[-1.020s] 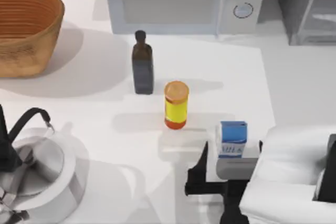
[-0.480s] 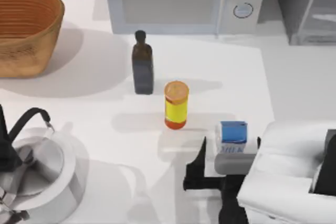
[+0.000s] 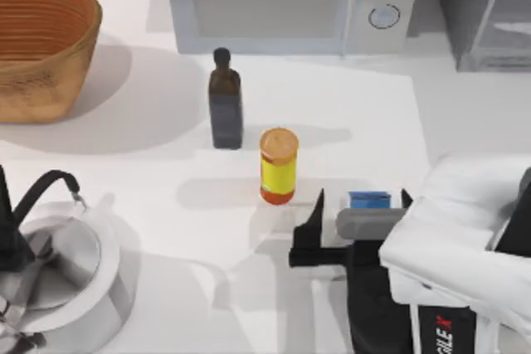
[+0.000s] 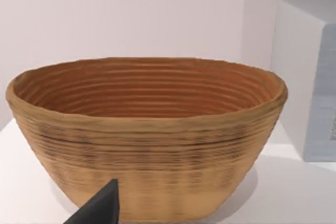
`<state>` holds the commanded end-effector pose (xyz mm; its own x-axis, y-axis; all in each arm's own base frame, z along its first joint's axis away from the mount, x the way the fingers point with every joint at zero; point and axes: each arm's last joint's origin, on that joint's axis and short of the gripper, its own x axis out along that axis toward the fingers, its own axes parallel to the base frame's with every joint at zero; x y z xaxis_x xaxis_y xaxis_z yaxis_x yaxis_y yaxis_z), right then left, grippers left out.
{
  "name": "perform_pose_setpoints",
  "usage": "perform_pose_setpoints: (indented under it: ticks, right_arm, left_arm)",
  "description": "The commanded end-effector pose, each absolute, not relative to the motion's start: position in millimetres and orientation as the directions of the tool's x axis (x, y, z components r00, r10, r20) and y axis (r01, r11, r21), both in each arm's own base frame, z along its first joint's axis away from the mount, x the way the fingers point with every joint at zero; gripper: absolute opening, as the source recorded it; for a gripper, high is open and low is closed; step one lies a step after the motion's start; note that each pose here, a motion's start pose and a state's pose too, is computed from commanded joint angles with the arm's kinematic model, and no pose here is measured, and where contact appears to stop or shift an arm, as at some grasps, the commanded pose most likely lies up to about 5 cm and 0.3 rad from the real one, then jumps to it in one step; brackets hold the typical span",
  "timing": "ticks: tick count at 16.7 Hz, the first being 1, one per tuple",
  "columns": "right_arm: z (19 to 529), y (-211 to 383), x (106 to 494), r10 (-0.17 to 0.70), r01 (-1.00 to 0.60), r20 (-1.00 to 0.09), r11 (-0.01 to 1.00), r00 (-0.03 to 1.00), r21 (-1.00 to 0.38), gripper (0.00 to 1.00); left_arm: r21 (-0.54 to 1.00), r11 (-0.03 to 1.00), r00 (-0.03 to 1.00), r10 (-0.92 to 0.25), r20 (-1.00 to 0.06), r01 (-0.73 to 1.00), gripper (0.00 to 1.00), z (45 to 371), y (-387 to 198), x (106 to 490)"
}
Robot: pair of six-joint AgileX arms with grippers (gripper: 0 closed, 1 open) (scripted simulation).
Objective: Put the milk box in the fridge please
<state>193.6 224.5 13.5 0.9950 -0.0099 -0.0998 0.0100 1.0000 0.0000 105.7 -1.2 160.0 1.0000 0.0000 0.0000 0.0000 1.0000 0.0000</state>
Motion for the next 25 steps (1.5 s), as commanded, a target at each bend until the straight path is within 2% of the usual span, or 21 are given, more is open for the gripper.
perform_pose_setpoints:
  ticks: [1,14,25]
  right_arm:
    - [13.5,224.5,193.6,-0.010,0.010,-0.100,1.000,0.995,0.000,1.00]
    - [13.5,224.5,193.6,-0.010,0.010,-0.100,1.000,0.995,0.000,0.02]
    - [16.4,222.9,193.8,-0.012,0.012,-0.099,1.000,0.995,0.001,0.00]
  left_arm:
    - [0.000,1.000,1.000,0.000,0.000,0.000,1.00,160.0,-1.2,105.7]
    - [0.000,1.000,1.000,0.000,0.000,0.000,1.00,160.0,-1.2,105.7]
    - [0.000,1.000,1.000,0.000,0.000,0.000,1.00,160.0,-1.2,105.7]
